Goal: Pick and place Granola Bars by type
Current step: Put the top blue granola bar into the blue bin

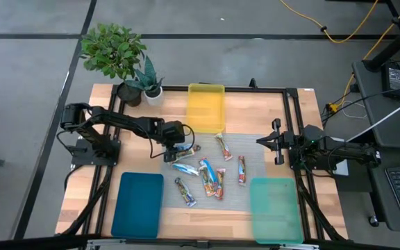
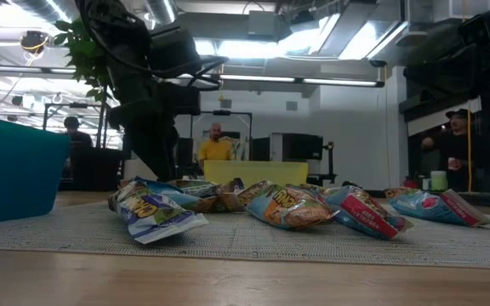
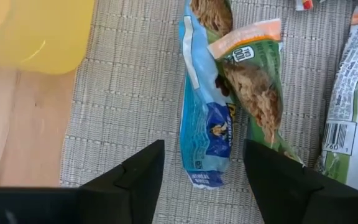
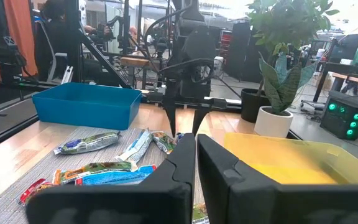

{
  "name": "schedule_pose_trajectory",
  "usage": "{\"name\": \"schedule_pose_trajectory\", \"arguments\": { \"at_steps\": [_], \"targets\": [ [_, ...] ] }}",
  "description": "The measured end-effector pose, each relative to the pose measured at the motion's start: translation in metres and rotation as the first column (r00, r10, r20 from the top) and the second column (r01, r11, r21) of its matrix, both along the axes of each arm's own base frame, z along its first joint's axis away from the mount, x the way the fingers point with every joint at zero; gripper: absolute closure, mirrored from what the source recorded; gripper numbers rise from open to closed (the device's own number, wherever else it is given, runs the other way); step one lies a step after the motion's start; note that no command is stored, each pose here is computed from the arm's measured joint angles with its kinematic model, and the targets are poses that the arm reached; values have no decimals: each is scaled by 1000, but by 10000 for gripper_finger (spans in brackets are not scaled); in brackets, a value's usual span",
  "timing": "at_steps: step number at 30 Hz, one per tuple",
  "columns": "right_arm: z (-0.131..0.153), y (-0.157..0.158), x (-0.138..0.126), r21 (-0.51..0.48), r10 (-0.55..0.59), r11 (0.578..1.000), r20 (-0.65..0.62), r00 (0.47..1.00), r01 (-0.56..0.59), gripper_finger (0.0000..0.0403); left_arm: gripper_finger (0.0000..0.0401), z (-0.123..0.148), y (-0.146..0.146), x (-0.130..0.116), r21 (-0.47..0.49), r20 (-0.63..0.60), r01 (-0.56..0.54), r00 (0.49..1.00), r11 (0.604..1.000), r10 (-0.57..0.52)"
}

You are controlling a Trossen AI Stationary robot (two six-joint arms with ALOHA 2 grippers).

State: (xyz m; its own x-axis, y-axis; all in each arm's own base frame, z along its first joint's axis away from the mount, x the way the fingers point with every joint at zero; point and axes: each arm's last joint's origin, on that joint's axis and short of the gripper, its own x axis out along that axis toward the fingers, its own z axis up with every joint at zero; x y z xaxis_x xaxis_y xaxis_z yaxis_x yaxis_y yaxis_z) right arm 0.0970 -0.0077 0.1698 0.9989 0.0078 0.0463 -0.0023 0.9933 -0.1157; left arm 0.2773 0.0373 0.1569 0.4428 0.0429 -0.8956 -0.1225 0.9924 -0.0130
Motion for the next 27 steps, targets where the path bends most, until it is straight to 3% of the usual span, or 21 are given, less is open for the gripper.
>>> {"name": "schedule_pose_trajectory", "arguments": {
  "at_steps": [13,27],
  "targets": [
    [0,0,0,0,0,1000,0,1000,0,381,226,-29,-2,12,-34,-52,3,999,999,-5],
    [0,0,0,0,0,1000,0,1000,0,381,288,-11,0,22,-28,-17,-38,999,999,38]
  ]
}}
